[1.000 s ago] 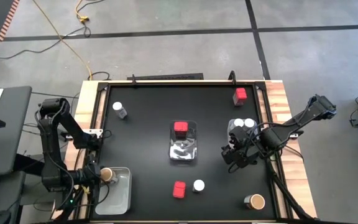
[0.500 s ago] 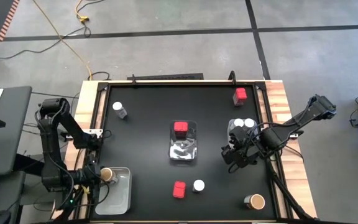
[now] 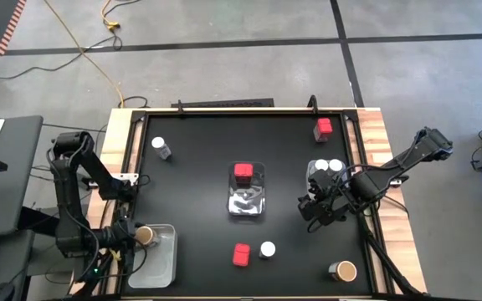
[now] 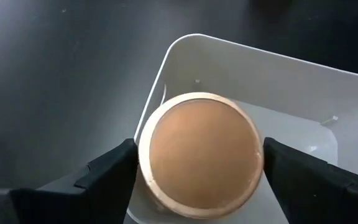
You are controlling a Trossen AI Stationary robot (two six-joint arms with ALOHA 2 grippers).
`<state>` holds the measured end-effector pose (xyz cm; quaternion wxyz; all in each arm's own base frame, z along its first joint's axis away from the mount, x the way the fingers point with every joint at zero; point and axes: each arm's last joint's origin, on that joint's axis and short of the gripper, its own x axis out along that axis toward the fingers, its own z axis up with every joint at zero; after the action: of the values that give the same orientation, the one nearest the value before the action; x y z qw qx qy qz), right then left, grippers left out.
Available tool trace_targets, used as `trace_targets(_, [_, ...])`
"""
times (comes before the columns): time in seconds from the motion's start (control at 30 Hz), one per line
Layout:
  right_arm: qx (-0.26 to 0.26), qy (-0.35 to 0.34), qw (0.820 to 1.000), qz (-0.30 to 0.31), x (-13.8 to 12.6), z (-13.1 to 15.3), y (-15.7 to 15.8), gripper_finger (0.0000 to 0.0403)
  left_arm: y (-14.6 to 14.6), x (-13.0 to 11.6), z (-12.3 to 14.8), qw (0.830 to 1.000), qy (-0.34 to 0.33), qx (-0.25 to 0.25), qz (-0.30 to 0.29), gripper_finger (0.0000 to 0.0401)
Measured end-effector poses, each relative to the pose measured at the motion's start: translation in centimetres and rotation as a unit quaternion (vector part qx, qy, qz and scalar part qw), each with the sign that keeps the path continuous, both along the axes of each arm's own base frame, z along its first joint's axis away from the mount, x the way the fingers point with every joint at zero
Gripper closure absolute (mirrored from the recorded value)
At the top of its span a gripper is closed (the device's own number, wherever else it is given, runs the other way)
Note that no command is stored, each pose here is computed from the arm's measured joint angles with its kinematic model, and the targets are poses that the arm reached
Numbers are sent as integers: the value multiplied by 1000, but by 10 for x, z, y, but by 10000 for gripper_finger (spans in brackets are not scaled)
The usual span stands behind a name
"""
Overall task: Sort spices by type
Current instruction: Put the brown seasoning bottle into the gray bin, then put the red seasoning can into the black bin
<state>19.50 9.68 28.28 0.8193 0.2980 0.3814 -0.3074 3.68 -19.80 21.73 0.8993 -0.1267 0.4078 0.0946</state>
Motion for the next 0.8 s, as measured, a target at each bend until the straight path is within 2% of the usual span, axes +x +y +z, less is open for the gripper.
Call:
trace_targets(0.17, [0,0,1000,0,0,0,0,131,0,0,0,1000,0,3,-4,54])
trace_targets(0.43, [0,0,1000,0,0,0,0,131,0,0,0,1000,2,18,-21,54])
trace_targets(0.8, [0,0,1000,0,0,0,0,131,16,-2,22,999,1,-37,-32,55])
